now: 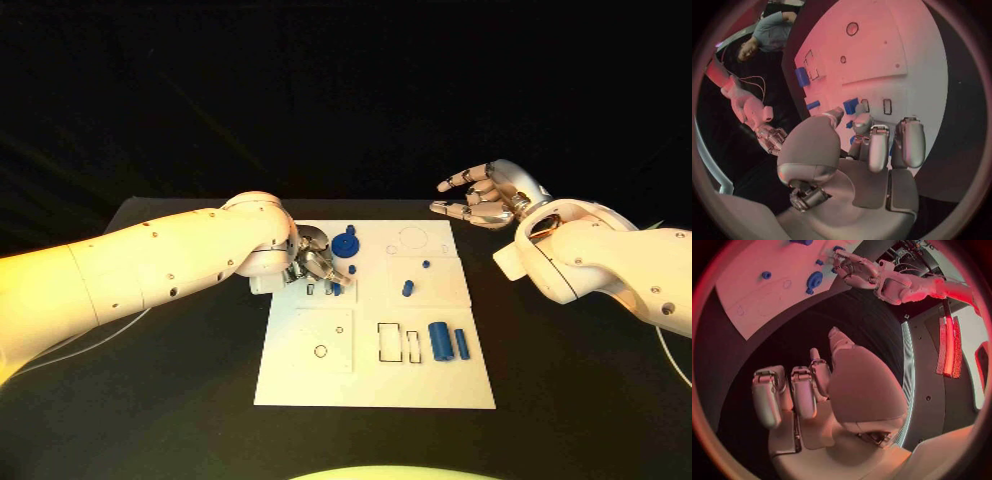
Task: Assemble the parts on the task board
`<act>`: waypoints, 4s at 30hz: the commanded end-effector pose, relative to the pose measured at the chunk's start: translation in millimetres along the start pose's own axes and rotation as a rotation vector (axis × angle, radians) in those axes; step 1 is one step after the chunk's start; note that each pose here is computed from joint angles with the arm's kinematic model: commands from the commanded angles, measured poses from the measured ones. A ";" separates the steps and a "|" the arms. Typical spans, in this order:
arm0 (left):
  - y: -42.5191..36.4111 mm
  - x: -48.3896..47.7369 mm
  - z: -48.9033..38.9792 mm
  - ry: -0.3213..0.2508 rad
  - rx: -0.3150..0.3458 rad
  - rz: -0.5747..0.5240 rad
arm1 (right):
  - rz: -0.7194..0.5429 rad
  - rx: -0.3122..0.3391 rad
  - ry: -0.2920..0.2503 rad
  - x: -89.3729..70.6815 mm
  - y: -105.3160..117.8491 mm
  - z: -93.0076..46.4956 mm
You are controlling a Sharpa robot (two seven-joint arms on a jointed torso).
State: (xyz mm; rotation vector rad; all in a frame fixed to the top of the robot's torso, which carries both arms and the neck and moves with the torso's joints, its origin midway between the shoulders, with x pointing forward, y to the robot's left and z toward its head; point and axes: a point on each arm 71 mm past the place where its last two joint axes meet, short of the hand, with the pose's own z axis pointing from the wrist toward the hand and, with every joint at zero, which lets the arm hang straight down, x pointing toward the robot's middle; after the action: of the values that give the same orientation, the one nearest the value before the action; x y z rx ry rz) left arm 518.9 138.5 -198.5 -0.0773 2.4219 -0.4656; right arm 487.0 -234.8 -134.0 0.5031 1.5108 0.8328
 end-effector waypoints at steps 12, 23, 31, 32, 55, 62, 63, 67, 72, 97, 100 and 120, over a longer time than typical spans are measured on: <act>-3.0 3.3 0.1 0.039 0.020 -0.037 | -0.011 -0.008 0.012 1.8 0.6 1.1; -1.8 3.1 -0.3 0.048 0.034 -0.095 | -0.011 -0.008 0.010 1.4 0.1 1.2; 1.9 2.5 -3.6 0.037 0.047 -0.159 | -0.011 -0.007 0.009 0.9 -0.6 1.1; 2.5 2.4 -4.6 0.034 0.050 -0.171 | -0.011 -0.007 0.008 0.7 -0.7 1.0; 18.9 3.3 -23.9 -0.180 0.048 -0.162 | -0.015 -0.003 0.004 -1.8 -3.2 -0.7; 19.2 6.6 -21.9 -0.214 0.036 -0.111 | -0.017 0.000 0.004 -1.8 -3.5 -0.7; 19.3 7.2 -21.5 -0.217 0.034 -0.105 | -0.018 0.001 0.004 -1.8 -3.6 -0.7; 19.3 10.1 -19.3 -0.223 0.028 -0.089 | -0.020 0.003 0.004 -2.0 -4.0 -0.8; 18.7 12.9 -18.0 -0.217 0.026 -0.074 | -0.020 0.004 0.004 -2.1 -4.2 -0.9; 18.2 22.1 -12.3 -0.189 0.012 -0.017 | -0.021 0.004 0.008 -1.8 -4.4 -1.1; 18.7 22.2 -12.1 -0.192 0.010 -0.008 | -0.021 0.003 0.008 -1.8 -4.5 -1.2; 19.3 24.8 -11.2 -0.170 0.003 0.018 | -0.021 0.002 0.013 -0.8 -4.4 -1.2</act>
State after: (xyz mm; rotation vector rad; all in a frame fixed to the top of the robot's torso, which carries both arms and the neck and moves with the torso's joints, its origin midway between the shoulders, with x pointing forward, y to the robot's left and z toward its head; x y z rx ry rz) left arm 495.5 156.3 -208.9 -0.1203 2.2297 -0.4521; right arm 487.2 -240.3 -136.5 0.5055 1.5173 0.8126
